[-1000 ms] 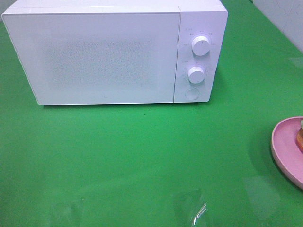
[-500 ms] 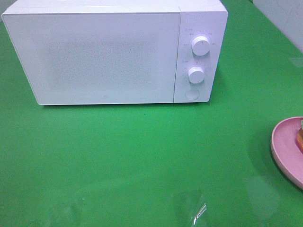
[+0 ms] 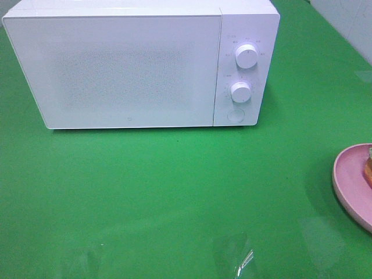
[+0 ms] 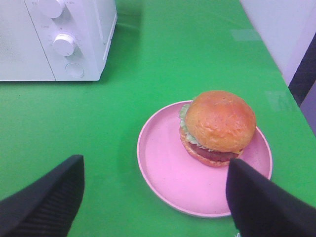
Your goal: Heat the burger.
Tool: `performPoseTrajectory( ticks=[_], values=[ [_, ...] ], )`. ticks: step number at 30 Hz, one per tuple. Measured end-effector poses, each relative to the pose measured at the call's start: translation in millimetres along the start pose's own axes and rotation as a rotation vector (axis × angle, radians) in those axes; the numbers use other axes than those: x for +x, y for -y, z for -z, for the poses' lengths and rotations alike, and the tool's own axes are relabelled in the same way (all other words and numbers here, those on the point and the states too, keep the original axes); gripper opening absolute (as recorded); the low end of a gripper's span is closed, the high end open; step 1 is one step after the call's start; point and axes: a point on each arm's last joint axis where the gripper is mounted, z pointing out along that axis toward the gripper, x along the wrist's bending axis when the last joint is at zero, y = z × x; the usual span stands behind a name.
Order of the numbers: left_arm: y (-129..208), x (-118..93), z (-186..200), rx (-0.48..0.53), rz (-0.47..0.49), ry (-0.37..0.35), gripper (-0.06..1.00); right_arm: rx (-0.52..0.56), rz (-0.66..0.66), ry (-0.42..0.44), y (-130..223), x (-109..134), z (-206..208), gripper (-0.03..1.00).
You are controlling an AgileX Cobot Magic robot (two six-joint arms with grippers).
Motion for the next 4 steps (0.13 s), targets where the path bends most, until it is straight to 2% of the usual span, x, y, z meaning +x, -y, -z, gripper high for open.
performPoseTrajectory(
  ticks=[4],
  values=[
    [0.0,0.0,0.0,0.000,0.000,0.000,0.99,0.000,0.000,0.000,0.0,0.0,0.0,0.76]
  ],
)
